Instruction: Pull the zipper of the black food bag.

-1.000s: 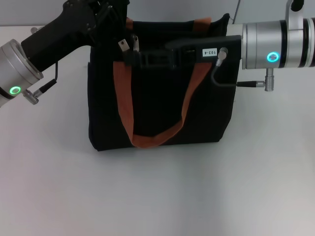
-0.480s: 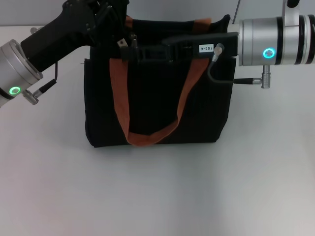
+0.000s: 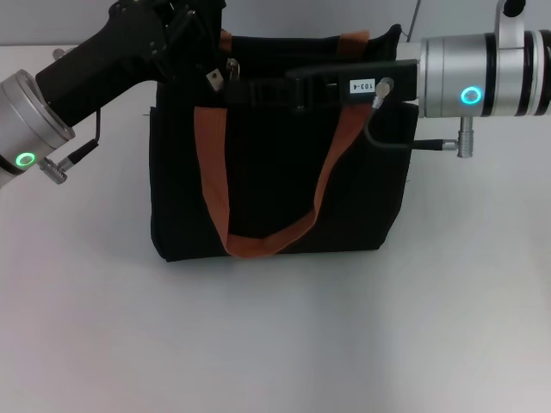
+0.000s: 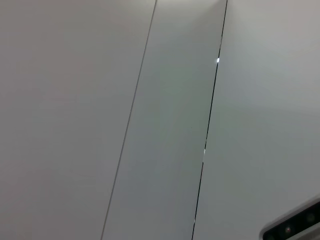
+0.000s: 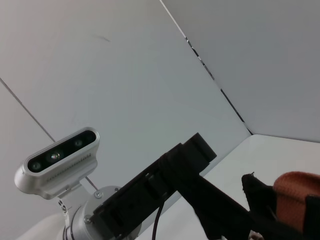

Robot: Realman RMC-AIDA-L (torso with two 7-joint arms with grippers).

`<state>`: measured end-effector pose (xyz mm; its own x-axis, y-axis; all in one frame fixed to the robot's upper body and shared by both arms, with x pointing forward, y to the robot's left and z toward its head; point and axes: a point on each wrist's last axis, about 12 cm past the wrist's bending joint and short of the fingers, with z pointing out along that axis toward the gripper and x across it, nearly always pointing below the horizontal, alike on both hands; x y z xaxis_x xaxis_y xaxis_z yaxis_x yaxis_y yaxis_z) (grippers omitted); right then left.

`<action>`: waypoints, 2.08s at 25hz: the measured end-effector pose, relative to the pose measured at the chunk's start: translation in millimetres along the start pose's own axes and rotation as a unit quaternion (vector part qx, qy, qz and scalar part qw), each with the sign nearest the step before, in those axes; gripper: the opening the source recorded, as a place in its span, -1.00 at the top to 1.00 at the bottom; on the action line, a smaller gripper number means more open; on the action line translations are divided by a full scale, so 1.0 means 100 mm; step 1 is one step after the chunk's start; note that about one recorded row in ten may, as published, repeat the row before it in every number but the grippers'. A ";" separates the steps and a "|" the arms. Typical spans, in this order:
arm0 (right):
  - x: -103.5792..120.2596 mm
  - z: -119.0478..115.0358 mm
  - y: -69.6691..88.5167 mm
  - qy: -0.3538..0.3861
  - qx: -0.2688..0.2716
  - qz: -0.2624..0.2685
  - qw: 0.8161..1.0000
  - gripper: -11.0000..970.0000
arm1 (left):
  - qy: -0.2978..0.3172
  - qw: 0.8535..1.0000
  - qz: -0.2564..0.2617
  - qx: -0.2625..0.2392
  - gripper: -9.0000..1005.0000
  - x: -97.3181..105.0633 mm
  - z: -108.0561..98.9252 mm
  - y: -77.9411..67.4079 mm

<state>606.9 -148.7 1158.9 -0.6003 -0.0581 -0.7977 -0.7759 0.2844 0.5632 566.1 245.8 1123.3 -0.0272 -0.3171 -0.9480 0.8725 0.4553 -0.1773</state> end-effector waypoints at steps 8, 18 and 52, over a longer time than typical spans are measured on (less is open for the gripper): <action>-0.02 0.01 -0.03 -0.004 0.011 0.003 1.000 0.89 | -0.001 1.000 0.000 0.002 0.92 0.00 0.01 0.00; -0.04 0.04 -0.01 0.000 0.008 -0.002 1.000 0.89 | -0.001 1.000 0.000 0.003 0.92 0.00 0.01 -0.01; -0.09 0.11 -0.04 0.013 0.024 -0.004 1.000 0.58 | -0.002 1.000 0.005 0.006 0.92 -0.01 0.03 -0.01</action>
<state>617.8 -138.6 1160.9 -0.5994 -0.0851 -0.7959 -0.7710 0.3285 0.5455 567.0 243.1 1124.9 -0.0173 -0.3162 -0.9485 0.8785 0.4483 -0.1655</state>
